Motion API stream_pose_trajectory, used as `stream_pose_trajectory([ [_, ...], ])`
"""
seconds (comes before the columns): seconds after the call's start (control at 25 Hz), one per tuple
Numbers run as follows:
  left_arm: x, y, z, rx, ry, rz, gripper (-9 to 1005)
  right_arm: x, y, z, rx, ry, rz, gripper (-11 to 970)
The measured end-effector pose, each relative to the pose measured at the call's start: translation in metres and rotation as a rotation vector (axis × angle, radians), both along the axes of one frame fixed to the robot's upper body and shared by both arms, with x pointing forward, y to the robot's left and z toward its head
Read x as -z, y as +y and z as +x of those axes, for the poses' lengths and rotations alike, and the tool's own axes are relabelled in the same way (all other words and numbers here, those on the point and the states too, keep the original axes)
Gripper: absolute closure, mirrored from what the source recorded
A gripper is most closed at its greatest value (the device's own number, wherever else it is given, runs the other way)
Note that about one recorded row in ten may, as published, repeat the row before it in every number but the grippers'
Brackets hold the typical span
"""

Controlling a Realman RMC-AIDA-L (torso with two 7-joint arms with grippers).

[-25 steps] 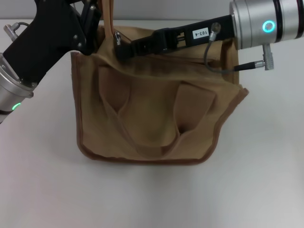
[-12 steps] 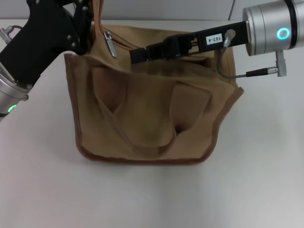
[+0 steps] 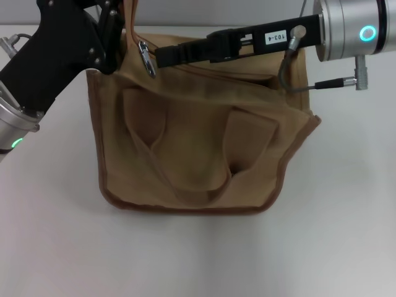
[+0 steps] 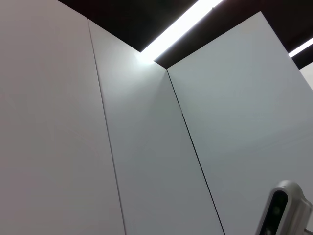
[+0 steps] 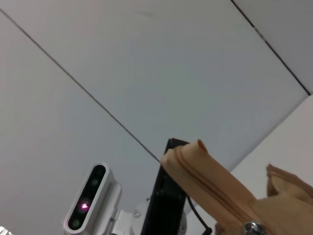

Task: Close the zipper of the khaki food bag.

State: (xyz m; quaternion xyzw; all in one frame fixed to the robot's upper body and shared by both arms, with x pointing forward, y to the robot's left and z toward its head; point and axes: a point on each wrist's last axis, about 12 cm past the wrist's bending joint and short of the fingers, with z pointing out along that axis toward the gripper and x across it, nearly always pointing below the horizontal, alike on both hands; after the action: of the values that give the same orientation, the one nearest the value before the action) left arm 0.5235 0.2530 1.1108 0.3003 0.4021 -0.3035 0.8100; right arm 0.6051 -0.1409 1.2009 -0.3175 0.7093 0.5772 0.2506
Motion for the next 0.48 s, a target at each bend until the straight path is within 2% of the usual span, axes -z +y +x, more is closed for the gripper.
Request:
stream_pose_trajectory([
  [0.16, 0.0, -0.002, 0.001, 0.008, 0.002, -0.004, 992, -0.003, 0.009, 0.0, -0.032, -0.01, -0.01, 833],
  [0.4, -0.002, -0.005, 0.001, 0.024, -0.007, -0.011, 992, -0.002, 0.017, 0.002, -0.033, -0.016, -0.038, 683],
  [0.48, -0.003, -0.005, 0.0, 0.031, -0.009, -0.017, 992, -0.001, 0.017, 0.002, -0.027, -0.013, -0.04, 683],
])
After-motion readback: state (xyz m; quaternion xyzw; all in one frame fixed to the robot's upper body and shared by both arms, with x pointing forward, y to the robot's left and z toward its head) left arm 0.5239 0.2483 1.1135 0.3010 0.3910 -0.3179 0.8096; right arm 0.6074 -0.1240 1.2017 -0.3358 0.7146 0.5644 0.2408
